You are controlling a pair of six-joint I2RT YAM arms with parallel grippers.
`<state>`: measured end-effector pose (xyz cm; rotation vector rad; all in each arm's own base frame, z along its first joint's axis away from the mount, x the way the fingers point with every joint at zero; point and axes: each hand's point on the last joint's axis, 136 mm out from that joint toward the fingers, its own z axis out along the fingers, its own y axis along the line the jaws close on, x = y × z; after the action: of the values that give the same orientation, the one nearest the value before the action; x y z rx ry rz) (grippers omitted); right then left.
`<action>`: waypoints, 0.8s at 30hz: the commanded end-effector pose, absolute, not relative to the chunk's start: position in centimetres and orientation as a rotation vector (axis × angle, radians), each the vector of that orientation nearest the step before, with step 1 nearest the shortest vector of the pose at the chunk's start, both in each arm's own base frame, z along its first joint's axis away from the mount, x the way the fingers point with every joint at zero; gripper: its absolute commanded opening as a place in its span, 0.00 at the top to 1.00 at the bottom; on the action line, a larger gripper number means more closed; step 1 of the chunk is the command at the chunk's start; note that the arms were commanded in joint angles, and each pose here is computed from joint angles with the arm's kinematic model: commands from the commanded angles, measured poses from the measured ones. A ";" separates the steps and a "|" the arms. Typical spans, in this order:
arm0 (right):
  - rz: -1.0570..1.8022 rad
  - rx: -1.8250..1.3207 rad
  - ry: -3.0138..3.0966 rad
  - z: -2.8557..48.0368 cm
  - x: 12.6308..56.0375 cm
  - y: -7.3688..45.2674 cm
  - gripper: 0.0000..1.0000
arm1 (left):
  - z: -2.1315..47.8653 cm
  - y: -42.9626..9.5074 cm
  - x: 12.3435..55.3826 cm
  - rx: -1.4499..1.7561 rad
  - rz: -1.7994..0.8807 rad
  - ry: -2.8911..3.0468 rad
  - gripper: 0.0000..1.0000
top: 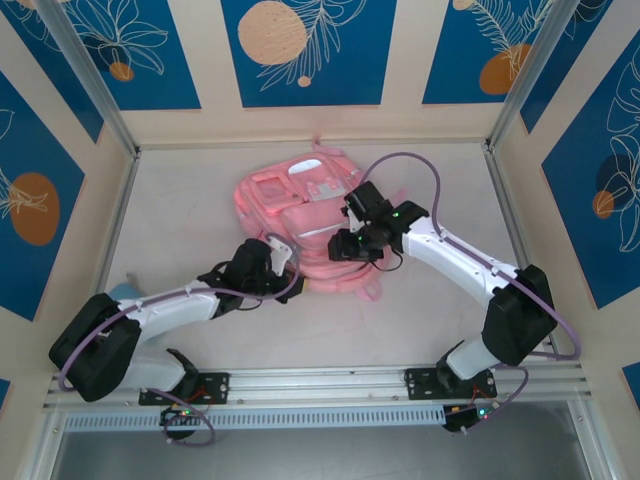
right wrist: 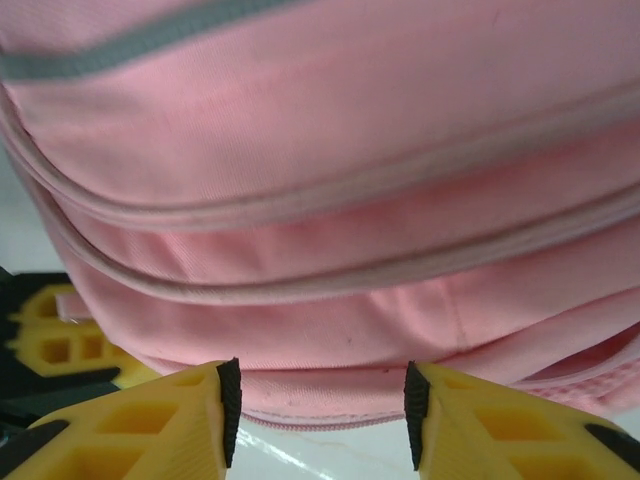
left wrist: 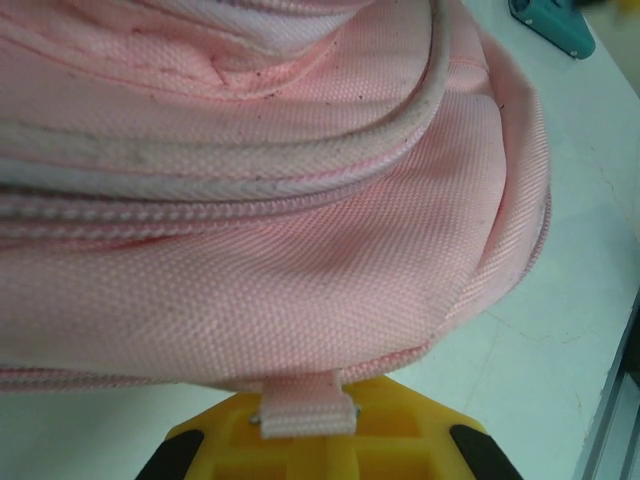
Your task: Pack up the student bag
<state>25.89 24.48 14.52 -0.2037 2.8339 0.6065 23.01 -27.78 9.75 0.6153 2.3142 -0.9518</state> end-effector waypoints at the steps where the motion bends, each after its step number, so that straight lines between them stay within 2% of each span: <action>1: 0.707 -0.221 2.836 14.2 25.0 26.5 0.54 | 11.8 -28.8 23.7 0.613 -0.975 2.273 1.00; 9: 0.662 -0.269 2.827 12.3 26.4 29.4 0.57 | 12.9 -29.8 23.1 0.644 -1.041 2.245 1.00; 15: 0.734 -0.207 2.735 13.3 29.2 31.5 0.63 | 15.1 -32.1 21.5 0.714 -1.201 2.103 1.00; 20: 0.744 -0.147 2.720 13.6 29.5 30.9 0.65 | 14.9 -32.9 21.4 0.687 -1.233 2.114 1.00; 22: 0.717 -0.124 2.720 13.6 29.1 29.7 0.65 | 14.5 -32.5 21.7 0.652 -1.203 2.143 0.94; 24: 0.692 -0.103 2.718 13.7 28.4 28.3 0.65 | 14.1 -31.8 22.0 0.615 -1.158 2.178 0.76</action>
<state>26.49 28.35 10.85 -0.1692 2.8733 0.6282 22.84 -30.13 11.44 0.5808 2.2733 -1.0562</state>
